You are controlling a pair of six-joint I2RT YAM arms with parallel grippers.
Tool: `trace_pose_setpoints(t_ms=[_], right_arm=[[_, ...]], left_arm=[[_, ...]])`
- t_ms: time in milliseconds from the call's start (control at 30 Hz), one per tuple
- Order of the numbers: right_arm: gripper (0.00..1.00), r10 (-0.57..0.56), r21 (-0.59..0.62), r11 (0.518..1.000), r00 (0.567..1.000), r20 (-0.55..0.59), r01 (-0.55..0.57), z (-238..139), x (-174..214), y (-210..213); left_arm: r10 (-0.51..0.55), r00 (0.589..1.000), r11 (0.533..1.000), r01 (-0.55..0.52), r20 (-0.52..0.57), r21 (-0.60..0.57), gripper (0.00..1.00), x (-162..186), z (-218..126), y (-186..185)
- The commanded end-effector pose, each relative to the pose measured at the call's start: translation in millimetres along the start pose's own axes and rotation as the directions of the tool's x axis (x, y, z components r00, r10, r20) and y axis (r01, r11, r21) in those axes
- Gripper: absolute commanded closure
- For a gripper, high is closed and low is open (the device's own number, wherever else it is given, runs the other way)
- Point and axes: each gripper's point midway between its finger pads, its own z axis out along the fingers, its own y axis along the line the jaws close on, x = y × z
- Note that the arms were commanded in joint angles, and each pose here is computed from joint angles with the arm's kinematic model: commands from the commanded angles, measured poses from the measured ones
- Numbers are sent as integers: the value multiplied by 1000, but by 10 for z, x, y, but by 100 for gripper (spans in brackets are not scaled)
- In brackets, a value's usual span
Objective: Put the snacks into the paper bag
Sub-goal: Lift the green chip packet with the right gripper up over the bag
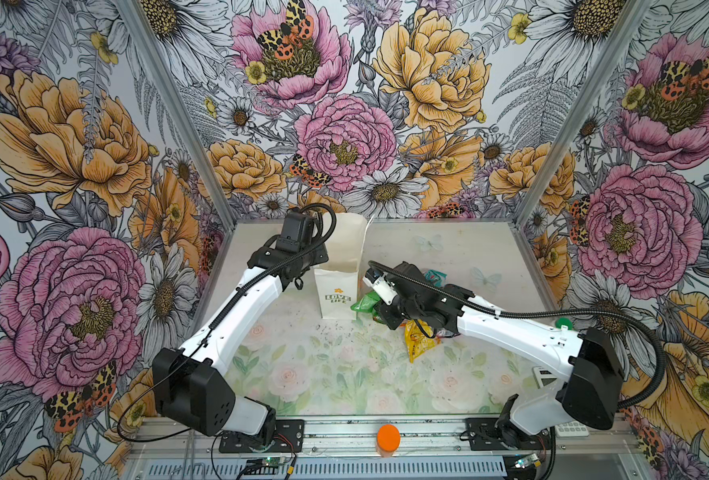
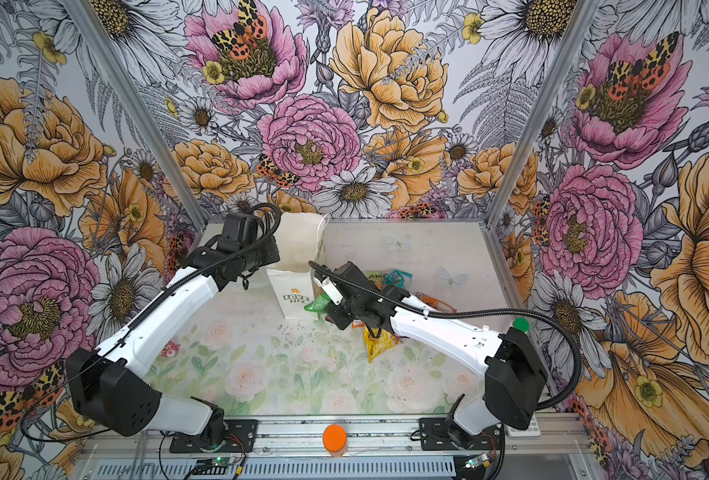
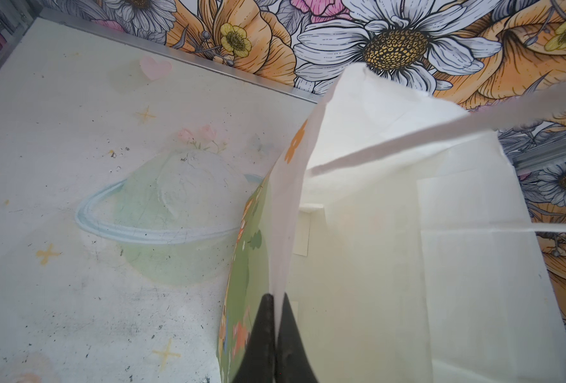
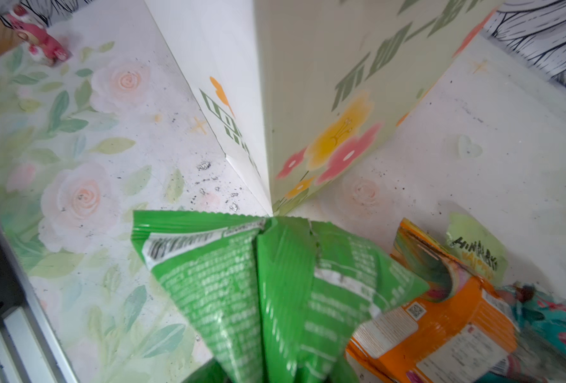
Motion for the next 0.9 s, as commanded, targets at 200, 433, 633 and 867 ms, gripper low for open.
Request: trace_pose_setpoints(t_ms=[200,433,633,867], right_arm=[[100,-45,-51,996,932,359,67,-1131,-1072,93],[100,-41,-57,994,822,568,89,-1682,-1876,155],[100,11,-87,994,713,701,71,-1864,-2368,177],[100,145,-136,989,593,792,-60,-1821,-2720,25]], left_arm=[[-43,998,997,41,35,70,100,-88,-84,-51],[-53,998,993,50,29,108,100,-83,-75,-113],[-60,998,991,57,24,124,100,-70,-81,-135],[-67,997,991,63,29,121,100,-72,-92,-144]])
